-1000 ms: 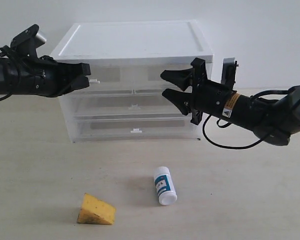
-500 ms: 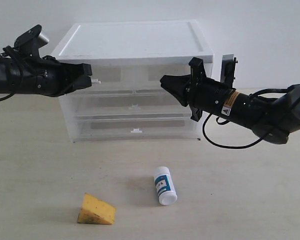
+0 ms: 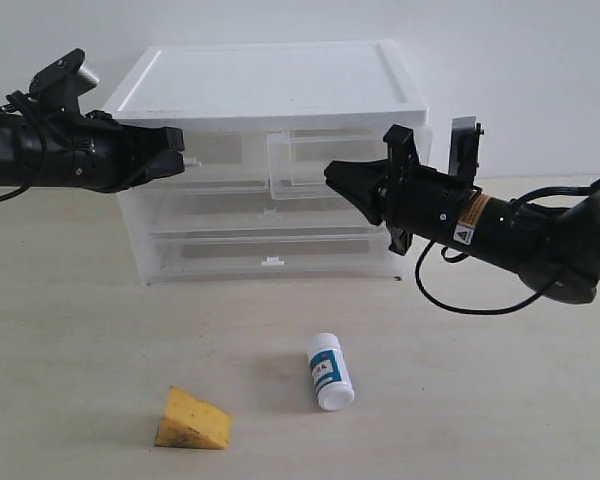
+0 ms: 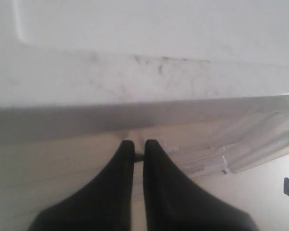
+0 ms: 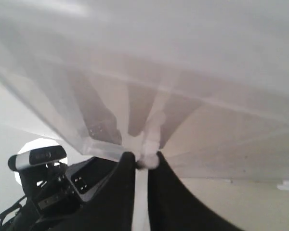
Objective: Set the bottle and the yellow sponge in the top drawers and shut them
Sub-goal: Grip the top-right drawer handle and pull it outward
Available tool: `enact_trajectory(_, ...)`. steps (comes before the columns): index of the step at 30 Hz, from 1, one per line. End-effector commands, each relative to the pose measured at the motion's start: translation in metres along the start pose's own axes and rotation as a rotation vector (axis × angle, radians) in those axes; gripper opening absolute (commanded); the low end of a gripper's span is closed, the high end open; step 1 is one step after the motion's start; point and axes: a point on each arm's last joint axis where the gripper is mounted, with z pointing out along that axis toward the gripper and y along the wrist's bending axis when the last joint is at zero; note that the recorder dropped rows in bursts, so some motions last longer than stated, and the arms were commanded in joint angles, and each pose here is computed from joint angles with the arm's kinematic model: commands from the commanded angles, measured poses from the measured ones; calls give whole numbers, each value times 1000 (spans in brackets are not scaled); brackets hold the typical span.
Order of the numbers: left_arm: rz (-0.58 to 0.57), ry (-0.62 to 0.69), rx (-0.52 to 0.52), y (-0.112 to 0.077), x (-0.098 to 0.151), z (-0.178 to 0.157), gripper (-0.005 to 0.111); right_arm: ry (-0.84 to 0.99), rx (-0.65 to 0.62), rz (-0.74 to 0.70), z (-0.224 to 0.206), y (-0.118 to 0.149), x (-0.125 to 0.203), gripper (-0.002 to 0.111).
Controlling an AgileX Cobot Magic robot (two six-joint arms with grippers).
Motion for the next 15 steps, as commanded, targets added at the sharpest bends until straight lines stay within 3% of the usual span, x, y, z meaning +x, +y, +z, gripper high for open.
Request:
enact_trajectory(1,-9,-2,-27,5,0,10,4,10,-3,-40,-16,13,10,3)
enact_trajectory(15,-9,0,-7,3,0,10,4,3,20,-74,-47,34,33,3)
